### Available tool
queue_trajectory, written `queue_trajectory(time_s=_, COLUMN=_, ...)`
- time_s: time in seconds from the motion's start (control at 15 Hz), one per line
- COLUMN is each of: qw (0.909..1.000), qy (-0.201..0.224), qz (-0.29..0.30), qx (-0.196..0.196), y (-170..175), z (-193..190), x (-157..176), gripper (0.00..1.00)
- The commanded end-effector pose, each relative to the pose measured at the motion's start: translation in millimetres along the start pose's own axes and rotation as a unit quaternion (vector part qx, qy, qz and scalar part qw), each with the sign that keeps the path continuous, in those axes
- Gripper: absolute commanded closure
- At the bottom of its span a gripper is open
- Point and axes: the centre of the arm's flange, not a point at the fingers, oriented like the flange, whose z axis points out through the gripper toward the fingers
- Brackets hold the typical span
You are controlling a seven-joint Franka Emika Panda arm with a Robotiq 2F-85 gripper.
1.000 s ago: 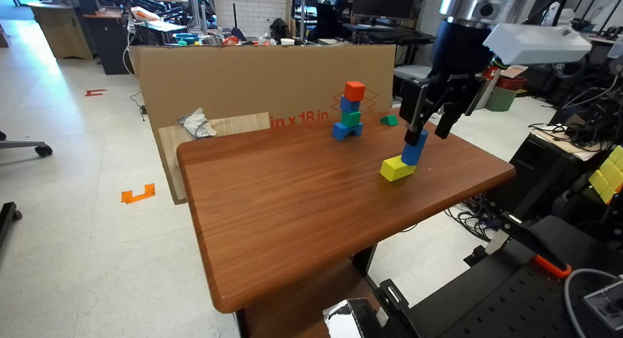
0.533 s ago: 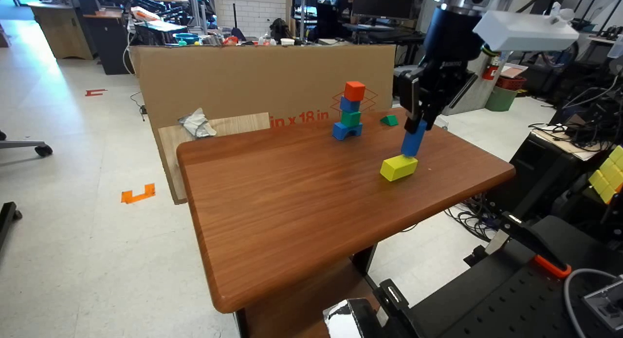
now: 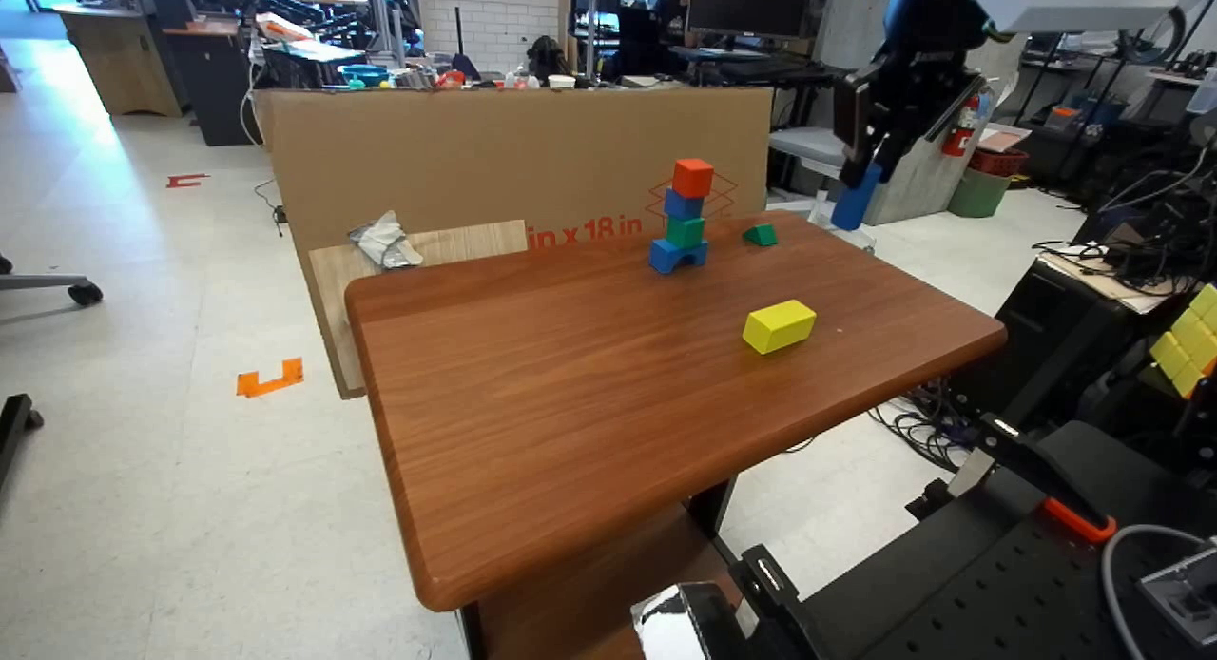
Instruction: Unstack the yellow and blue blocks
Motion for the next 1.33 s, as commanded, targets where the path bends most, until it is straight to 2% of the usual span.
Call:
queue_trajectory(time_s=0.0, qw=0.9990, qy=-0.008, qz=0.026, qx=-0.037, y=35.7, z=6.4, x=-2.0, gripper=0.92)
queue_trajectory(time_s=0.27, qw=0.9969, qy=-0.037, qz=0.052, qx=-0.047, y=60.0, z=29.5, x=-16.7, gripper=0.92)
queue_trajectory(time_s=0.6, qw=0.9928, qy=-0.079, qz=0.086, qx=-0.026, y=66.8, z=63.6, x=-36.5, gripper=0.92)
queue_trajectory(time_s=1.27, qw=0.9832, qy=-0.096, qz=0.154, qx=0.017, y=72.1, z=91.0, x=-30.0, gripper=0.92)
